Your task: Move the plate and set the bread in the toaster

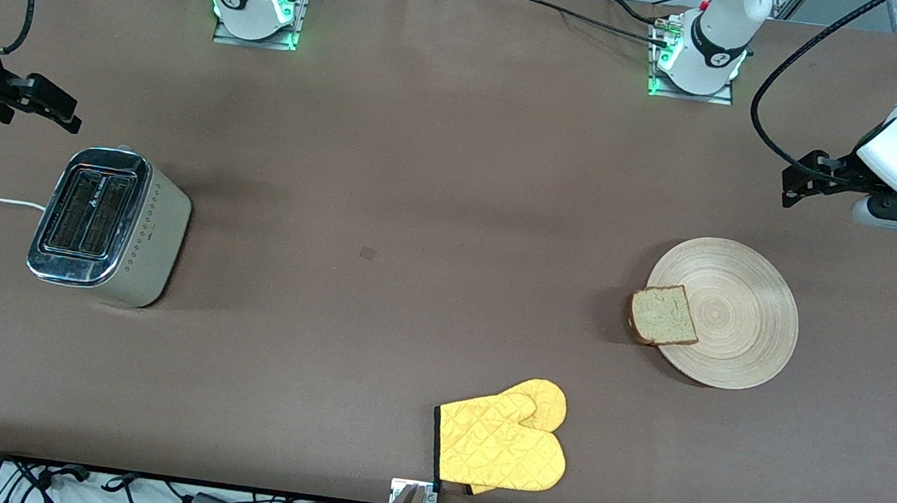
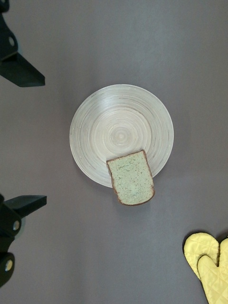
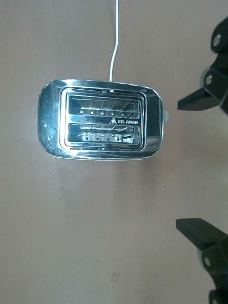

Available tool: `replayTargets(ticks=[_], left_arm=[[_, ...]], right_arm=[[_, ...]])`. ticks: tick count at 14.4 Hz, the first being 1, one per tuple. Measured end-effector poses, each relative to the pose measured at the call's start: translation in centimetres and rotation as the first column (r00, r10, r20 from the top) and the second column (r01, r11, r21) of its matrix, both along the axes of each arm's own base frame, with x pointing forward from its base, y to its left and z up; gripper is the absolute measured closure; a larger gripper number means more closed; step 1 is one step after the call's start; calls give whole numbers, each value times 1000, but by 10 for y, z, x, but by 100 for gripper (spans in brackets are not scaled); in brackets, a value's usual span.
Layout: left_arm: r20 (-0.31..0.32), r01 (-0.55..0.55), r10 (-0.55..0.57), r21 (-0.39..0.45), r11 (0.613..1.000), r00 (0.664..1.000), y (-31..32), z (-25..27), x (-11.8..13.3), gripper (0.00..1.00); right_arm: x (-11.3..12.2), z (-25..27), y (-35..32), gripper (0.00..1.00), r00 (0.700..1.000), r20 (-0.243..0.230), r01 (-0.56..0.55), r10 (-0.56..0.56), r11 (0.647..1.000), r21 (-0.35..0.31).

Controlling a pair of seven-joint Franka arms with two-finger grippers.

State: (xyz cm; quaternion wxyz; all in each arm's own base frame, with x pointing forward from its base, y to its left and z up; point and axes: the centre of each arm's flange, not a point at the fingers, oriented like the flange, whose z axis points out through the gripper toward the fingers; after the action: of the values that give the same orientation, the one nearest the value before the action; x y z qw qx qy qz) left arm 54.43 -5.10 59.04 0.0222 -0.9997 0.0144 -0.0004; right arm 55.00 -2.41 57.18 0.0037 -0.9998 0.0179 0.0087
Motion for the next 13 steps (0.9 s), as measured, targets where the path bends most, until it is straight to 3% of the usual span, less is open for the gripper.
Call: replayTargets(ticks=[13], left_arm=[[0,0,0,0,1000,1000,0,0,0,0]], right_arm=[[0,-1,9,0,1000,-5,-22,22,1000,-19]])
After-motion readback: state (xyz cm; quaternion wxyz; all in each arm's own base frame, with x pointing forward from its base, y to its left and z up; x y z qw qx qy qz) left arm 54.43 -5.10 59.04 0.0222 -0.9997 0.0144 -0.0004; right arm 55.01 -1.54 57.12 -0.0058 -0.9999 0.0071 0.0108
